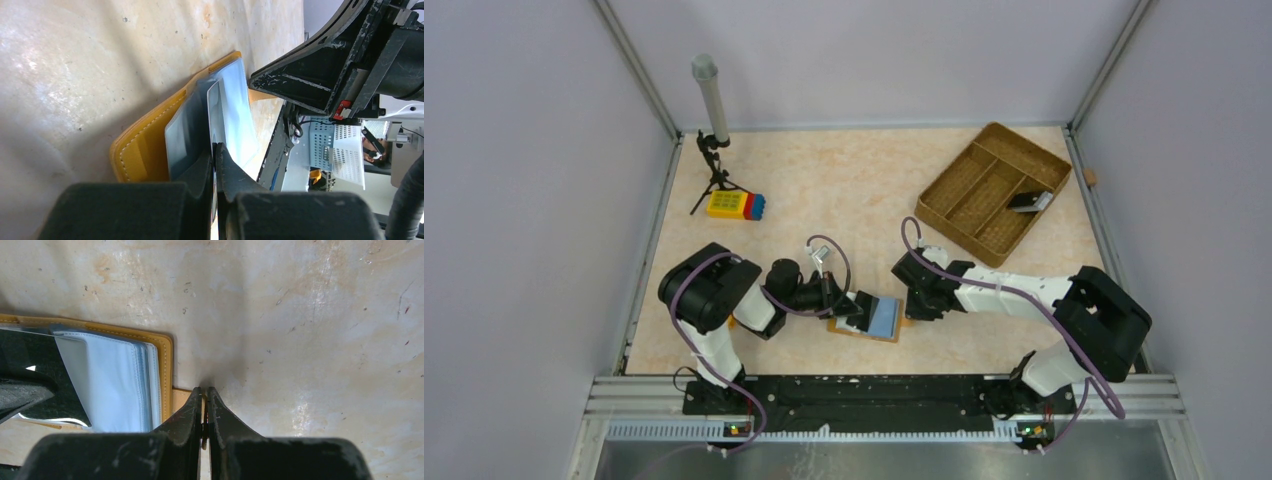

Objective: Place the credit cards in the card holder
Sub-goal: Insert the credit card into the card holder.

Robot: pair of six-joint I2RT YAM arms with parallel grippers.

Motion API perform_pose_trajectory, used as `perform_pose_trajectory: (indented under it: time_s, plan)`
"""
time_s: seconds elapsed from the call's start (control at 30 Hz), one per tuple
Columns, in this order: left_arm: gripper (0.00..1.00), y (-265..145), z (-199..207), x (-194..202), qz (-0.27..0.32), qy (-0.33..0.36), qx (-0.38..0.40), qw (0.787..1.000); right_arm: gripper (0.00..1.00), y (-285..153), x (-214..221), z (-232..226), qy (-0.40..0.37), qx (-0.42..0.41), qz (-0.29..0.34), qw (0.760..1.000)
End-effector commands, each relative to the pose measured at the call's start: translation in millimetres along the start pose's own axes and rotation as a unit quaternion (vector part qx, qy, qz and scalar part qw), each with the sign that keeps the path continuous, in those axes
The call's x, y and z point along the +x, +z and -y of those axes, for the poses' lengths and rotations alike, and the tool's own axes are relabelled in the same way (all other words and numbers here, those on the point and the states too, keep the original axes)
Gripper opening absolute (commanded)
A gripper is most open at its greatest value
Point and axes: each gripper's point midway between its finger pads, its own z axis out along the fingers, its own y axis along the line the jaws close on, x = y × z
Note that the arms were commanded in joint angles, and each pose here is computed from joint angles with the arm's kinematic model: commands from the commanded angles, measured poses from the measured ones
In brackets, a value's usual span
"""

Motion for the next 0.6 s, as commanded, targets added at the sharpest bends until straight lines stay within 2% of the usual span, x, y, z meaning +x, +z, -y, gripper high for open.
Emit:
perform_pose_trajectory:
  time_s: [0.0, 0.57]
  plan:
    - [0.00, 0.3, -19.6, -3.5, 0.016, 0.013, -0.045, 0.999, 0.00, 7.4, 21.1, 29.7, -0.019, 0.054, -0.022, 0.998]
    - [0.00, -1.8, -20.4, -4.1, 0.016, 0.024, -0.057, 0.998, 0.00, 7.3, 22.2, 30.4, -0.018, 0.054, -0.023, 0.998]
